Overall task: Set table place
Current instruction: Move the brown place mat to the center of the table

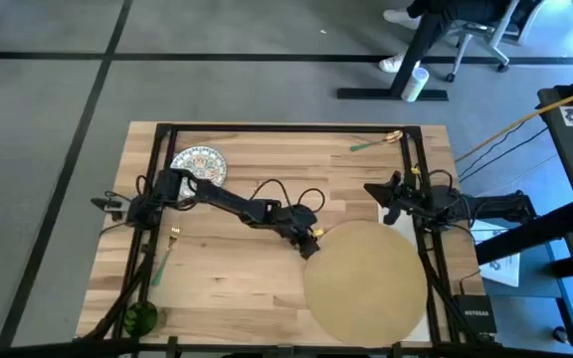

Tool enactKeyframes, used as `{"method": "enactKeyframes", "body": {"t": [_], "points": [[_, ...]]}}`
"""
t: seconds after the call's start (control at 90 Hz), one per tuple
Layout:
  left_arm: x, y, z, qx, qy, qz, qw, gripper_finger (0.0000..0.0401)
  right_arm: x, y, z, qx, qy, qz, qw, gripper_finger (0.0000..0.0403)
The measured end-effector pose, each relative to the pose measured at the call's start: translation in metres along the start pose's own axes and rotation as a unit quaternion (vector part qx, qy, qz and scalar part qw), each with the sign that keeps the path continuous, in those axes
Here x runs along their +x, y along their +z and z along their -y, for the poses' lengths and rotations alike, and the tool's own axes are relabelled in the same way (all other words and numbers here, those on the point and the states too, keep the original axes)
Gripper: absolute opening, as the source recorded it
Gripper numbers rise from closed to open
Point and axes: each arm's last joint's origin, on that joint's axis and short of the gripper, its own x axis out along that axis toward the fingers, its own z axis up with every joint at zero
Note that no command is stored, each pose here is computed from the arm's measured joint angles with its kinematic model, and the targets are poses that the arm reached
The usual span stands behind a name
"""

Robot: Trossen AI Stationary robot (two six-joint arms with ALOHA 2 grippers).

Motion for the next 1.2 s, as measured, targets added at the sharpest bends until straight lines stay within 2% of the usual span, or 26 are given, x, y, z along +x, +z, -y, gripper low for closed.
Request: {"method": "enactKeyframes", "body": {"t": [0.167,0.444,0.922,1.2], "points": [[0.001,0.0,0.0,0.012,0.0,0.001,1.0,0.0087,0.0,0.0,0.0,0.0,0.0,0.0,1.0,0.0],[0.0,0.001,-0.001,0.036,-0.002,0.005,0.999,0.0005,0.0,0.0,0.0,0.0,0.0,0.0,1.0,0.0],[-0.004,0.006,-0.003,0.061,0.002,0.005,0.998,0.0,0.0,0.0,0.0,0.0,0.0,0.0,1.0,0.0],[-0.038,0.021,-0.004,0.09,0.071,-0.015,0.993,0.0,0.0,0.0,0.0,0.0,0.0,0.0,1.0,0.0]]}}
